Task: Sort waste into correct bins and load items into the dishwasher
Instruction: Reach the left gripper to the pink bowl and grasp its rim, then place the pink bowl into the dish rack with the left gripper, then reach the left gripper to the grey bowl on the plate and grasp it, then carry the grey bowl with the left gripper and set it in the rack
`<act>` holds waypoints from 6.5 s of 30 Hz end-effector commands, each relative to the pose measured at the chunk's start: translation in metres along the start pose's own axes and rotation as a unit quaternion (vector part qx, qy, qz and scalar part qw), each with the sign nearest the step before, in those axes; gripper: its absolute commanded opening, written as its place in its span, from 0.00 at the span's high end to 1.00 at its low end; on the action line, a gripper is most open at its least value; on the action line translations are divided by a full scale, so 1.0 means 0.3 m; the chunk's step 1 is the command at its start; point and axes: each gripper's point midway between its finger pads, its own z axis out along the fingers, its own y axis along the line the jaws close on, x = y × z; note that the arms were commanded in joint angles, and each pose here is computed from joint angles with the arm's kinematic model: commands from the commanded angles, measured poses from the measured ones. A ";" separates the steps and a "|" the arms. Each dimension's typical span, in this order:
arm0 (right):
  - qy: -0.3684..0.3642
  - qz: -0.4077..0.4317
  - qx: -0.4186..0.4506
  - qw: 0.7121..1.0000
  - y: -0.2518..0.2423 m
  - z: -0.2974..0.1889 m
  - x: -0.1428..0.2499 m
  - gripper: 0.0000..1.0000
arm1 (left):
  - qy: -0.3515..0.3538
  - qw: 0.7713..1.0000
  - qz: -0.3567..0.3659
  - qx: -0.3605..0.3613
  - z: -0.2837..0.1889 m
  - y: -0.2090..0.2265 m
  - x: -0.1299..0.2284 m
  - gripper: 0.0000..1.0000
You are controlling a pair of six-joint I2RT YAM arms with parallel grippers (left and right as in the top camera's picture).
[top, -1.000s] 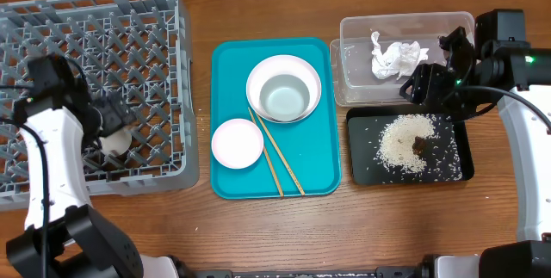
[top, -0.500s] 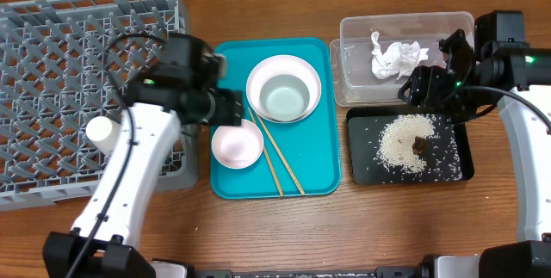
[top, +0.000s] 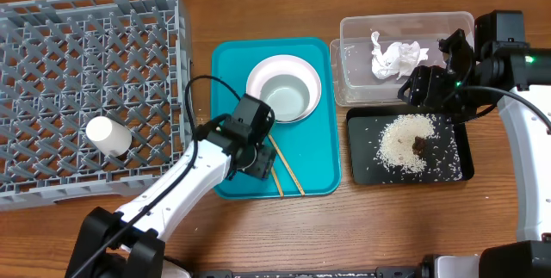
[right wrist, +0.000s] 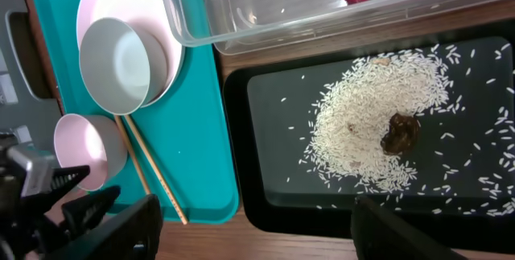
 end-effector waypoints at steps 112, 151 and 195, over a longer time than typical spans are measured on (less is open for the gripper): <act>0.020 0.047 0.085 0.995 -0.094 -0.026 0.049 0.23 | -0.239 0.944 -0.140 0.177 -0.626 0.562 -0.332 0.30; 0.019 0.072 0.101 0.992 -0.115 -0.031 0.053 0.08 | -0.048 0.990 0.128 -0.043 -0.005 -0.076 -0.583 0.96; 0.020 0.067 0.109 0.992 -0.123 -0.032 0.055 0.09 | -0.341 0.809 -0.238 0.415 -0.358 1.089 -0.555 0.96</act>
